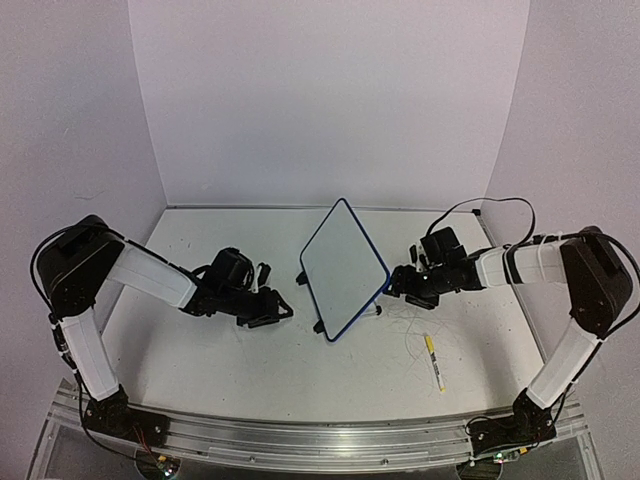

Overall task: Write a sentence on the whiteboard
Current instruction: Move the whiteboard to the center of the board.

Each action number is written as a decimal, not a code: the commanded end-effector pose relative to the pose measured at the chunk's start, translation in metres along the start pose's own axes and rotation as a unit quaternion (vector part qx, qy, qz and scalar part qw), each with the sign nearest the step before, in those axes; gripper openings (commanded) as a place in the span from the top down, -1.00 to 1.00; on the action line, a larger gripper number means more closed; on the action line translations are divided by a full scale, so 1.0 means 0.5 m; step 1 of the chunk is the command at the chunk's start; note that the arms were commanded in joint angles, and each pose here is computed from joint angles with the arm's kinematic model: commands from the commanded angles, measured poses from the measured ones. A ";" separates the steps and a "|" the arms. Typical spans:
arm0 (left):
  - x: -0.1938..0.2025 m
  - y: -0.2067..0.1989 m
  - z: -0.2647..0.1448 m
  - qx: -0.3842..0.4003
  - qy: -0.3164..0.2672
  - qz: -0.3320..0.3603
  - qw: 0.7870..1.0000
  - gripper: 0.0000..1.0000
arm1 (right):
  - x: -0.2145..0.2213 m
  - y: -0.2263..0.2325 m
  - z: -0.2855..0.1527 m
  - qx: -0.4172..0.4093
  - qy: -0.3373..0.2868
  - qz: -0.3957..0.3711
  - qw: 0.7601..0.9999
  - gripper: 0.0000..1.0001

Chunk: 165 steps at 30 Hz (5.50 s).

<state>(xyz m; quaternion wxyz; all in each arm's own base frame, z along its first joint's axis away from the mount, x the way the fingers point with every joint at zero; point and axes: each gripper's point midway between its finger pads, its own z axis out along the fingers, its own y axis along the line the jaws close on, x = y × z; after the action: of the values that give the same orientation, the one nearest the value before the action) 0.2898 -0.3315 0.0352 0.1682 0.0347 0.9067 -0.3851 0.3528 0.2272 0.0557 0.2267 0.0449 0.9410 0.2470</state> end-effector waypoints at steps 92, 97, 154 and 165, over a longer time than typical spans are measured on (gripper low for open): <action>-0.219 0.069 0.022 -0.198 -0.134 0.375 0.896 0.84 | 0.032 0.059 -0.064 -0.083 -0.020 0.018 0.996 -0.34; -0.182 0.112 -0.032 -0.249 -0.177 0.249 0.919 0.85 | 0.016 0.060 -0.068 -0.076 -0.036 0.004 0.996 -0.36; 0.137 -0.083 0.068 -0.327 -0.229 0.054 0.915 1.00 | 0.042 0.080 -0.190 -0.138 -0.147 -0.112 0.973 -0.43; 0.148 -0.068 0.064 -0.331 -0.221 0.047 0.916 0.61 | 0.044 0.079 -0.193 -0.140 -0.146 -0.103 0.974 -0.43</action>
<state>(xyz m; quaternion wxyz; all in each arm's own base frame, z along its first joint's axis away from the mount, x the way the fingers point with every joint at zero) 0.2315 -0.3657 0.0096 0.3954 -0.0810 0.9145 -0.0263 0.2875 0.2252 0.1325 0.3746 -0.0512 0.8599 0.3431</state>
